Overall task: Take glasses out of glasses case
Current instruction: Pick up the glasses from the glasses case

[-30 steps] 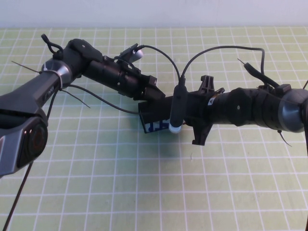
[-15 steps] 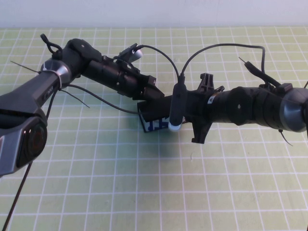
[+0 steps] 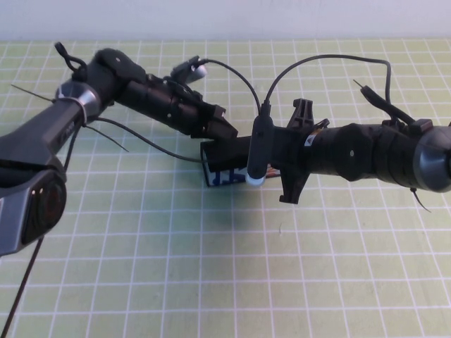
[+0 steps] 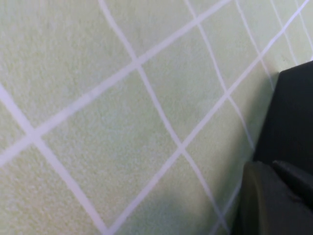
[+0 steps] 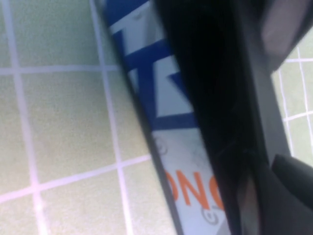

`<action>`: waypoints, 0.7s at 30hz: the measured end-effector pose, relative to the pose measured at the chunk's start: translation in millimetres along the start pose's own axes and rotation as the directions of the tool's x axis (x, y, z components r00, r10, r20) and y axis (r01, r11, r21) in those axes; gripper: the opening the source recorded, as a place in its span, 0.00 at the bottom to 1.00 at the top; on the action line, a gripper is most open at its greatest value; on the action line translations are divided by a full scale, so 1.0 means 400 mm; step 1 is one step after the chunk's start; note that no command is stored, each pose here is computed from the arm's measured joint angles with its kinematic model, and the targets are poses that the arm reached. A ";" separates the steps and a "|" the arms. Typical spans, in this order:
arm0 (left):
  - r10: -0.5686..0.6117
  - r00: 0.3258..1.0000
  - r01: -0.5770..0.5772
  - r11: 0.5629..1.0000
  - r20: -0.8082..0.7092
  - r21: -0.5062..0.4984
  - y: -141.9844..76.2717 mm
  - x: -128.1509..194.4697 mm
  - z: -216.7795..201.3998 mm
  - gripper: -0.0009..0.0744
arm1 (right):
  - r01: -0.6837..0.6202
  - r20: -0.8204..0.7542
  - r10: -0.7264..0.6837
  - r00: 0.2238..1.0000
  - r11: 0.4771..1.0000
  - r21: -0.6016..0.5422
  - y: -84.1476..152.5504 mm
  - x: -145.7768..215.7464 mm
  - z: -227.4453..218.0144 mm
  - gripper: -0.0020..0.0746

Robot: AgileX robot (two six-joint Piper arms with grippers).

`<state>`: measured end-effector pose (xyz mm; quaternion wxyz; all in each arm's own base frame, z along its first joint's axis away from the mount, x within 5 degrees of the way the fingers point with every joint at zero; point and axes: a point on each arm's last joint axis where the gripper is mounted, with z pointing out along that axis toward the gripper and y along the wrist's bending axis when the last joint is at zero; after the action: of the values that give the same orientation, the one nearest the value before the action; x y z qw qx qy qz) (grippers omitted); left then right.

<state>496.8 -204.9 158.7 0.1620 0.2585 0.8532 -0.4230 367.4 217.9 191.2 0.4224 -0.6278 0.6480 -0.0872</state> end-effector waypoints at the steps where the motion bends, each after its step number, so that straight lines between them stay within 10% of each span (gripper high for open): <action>1: 0.022 1.000 -0.022 1.000 0.006 -0.010 -0.007 -0.011 -0.017 0.01 | 0.001 0.002 -0.001 1.000 1.000 0.005 0.000 -0.002 0.000 0.04; 12: 0.299 0.949 -0.268 0.932 0.102 -0.246 -0.214 -0.122 -0.330 0.01 | -0.002 0.005 0.002 1.000 1.000 0.018 -0.003 -0.003 0.000 0.03; 21: 0.371 0.928 -0.370 0.922 -0.009 -0.111 -0.330 0.017 -0.267 0.01 | -0.006 0.006 0.006 1.000 1.000 0.020 -0.004 -0.003 0.000 0.03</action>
<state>409.0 -183.8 302.7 0.2585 0.4031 0.8100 -0.3385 368.3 218.6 192.7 0.4309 -0.6217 0.6478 -0.0904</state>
